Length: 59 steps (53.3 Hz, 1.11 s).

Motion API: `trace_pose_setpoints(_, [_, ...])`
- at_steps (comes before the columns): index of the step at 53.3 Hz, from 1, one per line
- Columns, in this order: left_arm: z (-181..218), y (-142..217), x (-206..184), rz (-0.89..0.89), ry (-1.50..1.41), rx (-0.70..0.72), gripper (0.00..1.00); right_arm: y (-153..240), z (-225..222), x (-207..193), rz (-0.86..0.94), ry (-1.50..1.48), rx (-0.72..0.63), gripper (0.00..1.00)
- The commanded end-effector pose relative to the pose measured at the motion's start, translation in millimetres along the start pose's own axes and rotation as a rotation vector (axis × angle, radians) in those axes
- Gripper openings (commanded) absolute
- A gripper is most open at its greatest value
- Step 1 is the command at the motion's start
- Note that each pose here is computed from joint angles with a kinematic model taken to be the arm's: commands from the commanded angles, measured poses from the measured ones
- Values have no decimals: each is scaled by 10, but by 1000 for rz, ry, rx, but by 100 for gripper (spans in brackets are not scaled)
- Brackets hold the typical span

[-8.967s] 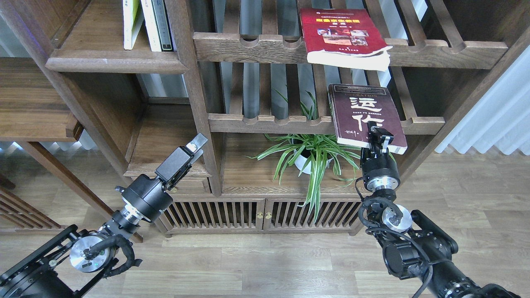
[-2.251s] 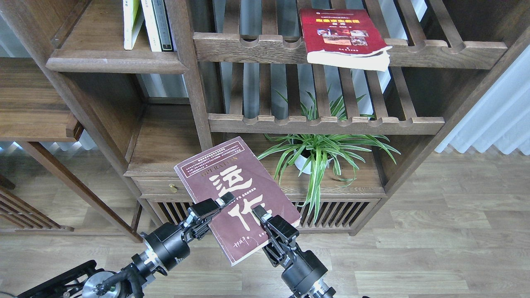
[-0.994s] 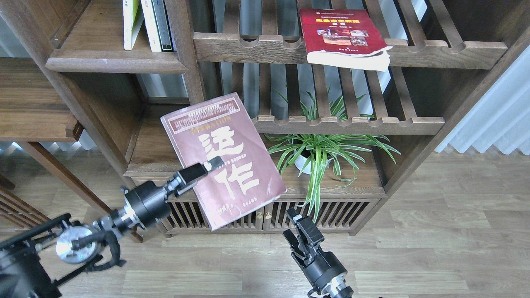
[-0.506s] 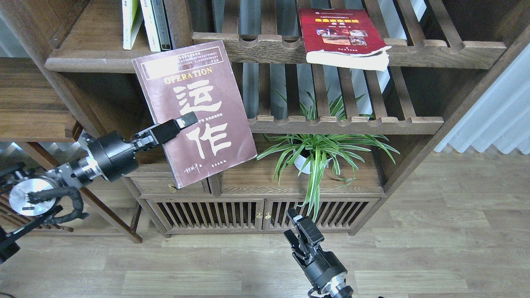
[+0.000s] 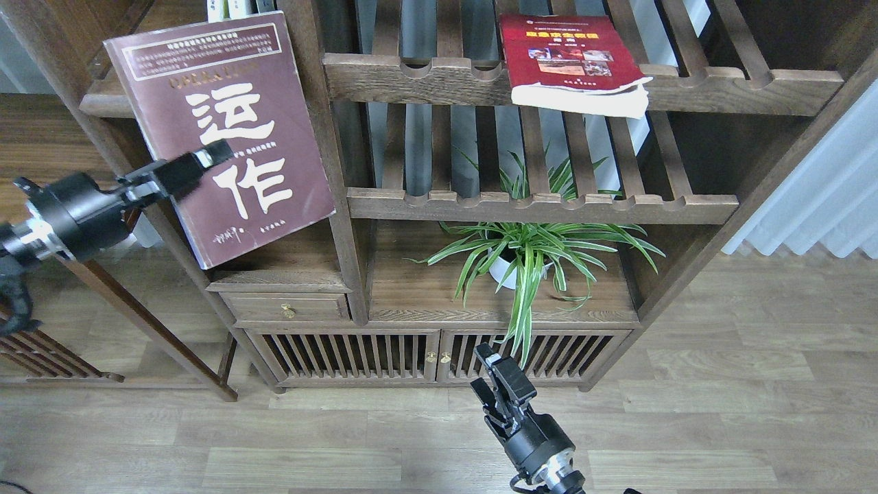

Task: Organize books on shelf
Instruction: 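Lift the maroon book with the left gripper toward the top shelf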

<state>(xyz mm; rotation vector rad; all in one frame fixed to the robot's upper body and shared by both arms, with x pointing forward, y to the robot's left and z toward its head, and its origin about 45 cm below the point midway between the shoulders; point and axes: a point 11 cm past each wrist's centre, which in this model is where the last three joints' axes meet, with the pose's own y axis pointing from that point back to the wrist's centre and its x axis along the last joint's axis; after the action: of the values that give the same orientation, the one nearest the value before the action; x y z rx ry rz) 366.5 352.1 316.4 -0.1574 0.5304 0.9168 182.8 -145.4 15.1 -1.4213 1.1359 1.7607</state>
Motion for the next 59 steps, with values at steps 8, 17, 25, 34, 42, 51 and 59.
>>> trace_pose_setpoints(8, [557,35,-124,-21,-75,-144,10,-59,65,-40,-14,-10,-6,97])
trace_pose_setpoints(17, [906,120,-206,-26,-115,-227,10,-57,58,-37,-13,-10,-5,97])
trace_pose_setpoints(25, [1104,206,-227,-14,-132,-265,10,-44,42,-28,-9,-7,-4,97])
trace_pose_setpoints(34, [1328,485,-110,75,-202,-263,10,-49,54,-31,-11,-9,-5,97])
trace_pose_setpoints(42, [1574,706,-58,136,-235,-297,9,-59,65,-40,-14,-10,-6,96])
trace_pose_setpoints(51, [1621,749,16,161,-228,-308,8,-63,100,-54,-19,-11,-15,96])
trace_pose_setpoints(59, [1465,542,50,126,-181,-277,8,-69,114,-68,-24,-12,-20,96])
